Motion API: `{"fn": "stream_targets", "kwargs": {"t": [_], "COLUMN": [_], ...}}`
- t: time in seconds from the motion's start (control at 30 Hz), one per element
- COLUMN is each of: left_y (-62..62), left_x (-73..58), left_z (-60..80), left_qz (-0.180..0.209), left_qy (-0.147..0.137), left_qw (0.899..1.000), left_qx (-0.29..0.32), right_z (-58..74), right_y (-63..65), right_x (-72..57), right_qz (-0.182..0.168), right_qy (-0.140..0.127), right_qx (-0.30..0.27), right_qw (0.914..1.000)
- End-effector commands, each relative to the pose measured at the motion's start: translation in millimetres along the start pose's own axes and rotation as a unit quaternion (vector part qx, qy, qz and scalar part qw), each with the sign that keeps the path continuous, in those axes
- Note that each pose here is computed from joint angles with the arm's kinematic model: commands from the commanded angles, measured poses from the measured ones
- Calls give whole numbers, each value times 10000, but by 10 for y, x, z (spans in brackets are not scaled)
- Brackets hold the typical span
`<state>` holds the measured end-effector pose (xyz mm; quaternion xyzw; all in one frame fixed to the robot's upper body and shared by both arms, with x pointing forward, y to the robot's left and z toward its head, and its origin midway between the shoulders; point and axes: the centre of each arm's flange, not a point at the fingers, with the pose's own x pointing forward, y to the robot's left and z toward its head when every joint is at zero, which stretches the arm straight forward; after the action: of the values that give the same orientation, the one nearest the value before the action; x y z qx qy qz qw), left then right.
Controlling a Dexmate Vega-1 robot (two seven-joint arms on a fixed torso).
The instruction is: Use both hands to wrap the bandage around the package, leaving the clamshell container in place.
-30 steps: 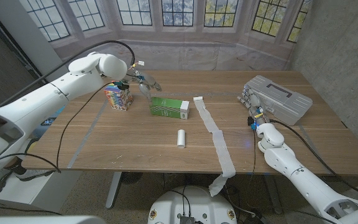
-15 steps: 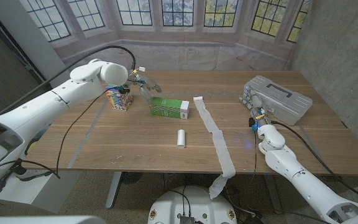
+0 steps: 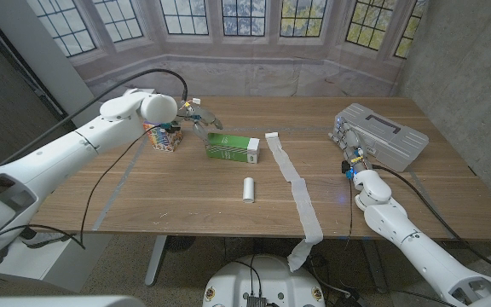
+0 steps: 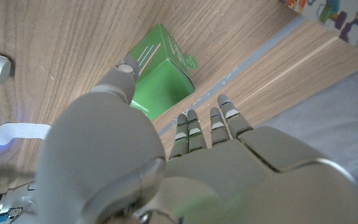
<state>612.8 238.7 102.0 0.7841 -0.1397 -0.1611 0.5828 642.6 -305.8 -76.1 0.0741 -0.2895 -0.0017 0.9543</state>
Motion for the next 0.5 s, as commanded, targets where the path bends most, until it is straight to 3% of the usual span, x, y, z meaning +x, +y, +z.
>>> {"fn": "stream_targets", "kwargs": {"t": [0.03,0.5], "left_y": [-67,-99], "left_x": [131,220], "left_z": [36,74], "left_qz": [49,33], "left_qy": [-67,-93], "left_qw": [10000,9999], "left_qx": [-18,-35], "right_z": [6,-19], "right_y": [-9,-34], "right_x": [28,33], "right_qz": [-8,-29], "right_qy": [14,38], "right_qx": [-22,-14], "right_qw": [10000,10000]}}
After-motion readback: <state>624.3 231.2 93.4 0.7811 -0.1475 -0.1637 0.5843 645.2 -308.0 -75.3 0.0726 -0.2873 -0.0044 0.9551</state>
